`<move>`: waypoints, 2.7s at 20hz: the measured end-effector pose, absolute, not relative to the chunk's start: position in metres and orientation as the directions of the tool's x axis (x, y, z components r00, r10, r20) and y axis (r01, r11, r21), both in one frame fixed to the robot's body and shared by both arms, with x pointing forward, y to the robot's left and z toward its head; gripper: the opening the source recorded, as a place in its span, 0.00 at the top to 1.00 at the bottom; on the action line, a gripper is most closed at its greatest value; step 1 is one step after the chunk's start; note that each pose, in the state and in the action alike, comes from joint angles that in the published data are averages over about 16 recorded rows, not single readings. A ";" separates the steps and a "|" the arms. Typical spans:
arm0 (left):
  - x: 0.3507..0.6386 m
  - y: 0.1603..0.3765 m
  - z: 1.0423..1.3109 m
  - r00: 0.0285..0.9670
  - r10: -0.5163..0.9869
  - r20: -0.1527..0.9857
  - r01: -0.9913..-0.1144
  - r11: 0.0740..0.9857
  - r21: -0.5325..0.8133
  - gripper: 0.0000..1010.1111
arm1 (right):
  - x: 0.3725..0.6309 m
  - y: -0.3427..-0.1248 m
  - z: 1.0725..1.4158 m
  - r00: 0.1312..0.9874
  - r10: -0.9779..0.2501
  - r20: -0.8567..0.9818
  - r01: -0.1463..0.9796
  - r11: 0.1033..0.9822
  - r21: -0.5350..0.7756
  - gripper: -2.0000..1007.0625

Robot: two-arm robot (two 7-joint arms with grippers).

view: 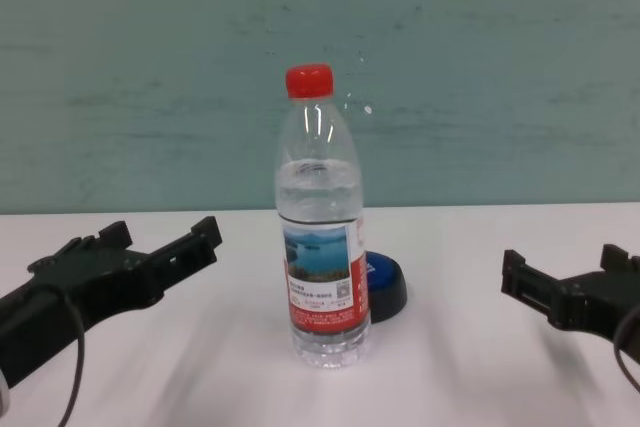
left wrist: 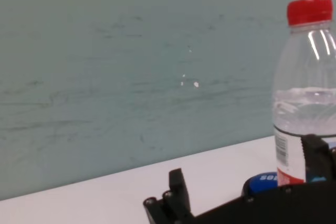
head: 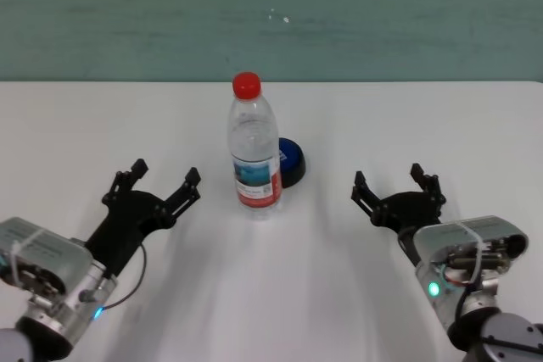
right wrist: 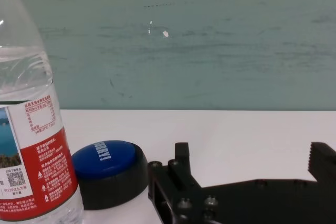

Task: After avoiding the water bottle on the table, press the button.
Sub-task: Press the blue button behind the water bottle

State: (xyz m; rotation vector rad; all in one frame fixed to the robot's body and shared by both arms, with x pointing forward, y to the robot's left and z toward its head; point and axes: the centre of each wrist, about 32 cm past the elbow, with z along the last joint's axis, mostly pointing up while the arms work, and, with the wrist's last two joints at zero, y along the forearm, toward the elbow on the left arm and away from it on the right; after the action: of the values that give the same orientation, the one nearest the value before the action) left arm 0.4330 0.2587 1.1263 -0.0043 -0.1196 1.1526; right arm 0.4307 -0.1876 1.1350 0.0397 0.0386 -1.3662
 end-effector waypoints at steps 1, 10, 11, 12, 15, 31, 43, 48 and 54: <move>0.432 0.258 1.126 0.402 0.911 0.092 -0.910 0.408 -0.065 0.00 | 0.431 -0.188 1.135 0.203 -0.978 -0.051 0.979 0.203 0.006 0.00; 0.429 0.257 1.126 0.408 0.908 0.095 -0.908 0.414 -0.067 0.00 | 0.431 -0.189 1.138 0.211 -0.977 -0.046 0.978 0.210 0.006 0.00; 0.429 0.257 1.126 0.407 0.908 0.095 -0.908 0.414 -0.067 0.00 | 0.431 -0.190 1.139 0.213 -0.976 -0.044 0.977 0.213 0.007 0.00; 0.429 0.257 1.126 0.407 0.908 0.095 -0.908 0.414 -0.067 0.00 | 0.431 -0.191 1.140 0.216 -0.975 -0.041 0.976 0.216 0.007 0.00; 0.429 0.257 1.126 0.407 0.908 0.096 -0.908 0.414 -0.068 0.00 | 0.433 -0.194 1.144 0.226 -0.974 -0.030 0.974 0.226 0.008 0.00; 0.429 0.257 1.125 0.408 0.908 0.096 -0.907 0.415 -0.067 0.00 | 0.464 -0.208 1.163 0.290 -0.957 0.015 0.957 0.290 0.006 0.00; 0.429 0.257 1.125 0.408 0.908 0.096 -0.908 0.415 -0.067 0.00 | 0.500 -0.214 1.168 0.322 -0.946 0.022 0.946 0.322 0.018 0.00; 0.429 0.257 1.125 0.408 0.908 0.096 -0.908 0.415 -0.067 0.00 | 0.514 -0.216 1.167 0.336 -0.942 0.016 0.942 0.336 0.017 0.00; 0.429 0.257 1.125 0.408 0.908 0.096 -0.908 0.415 -0.067 0.00 | 0.530 -0.217 1.165 0.355 -0.935 0.002 0.935 0.355 0.014 0.00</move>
State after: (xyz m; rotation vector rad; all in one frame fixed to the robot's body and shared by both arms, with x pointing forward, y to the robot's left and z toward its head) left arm 0.4289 0.2568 1.1252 -0.0046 -0.1234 1.1441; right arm 0.5295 -0.2174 1.1645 0.0106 -0.0101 -1.2078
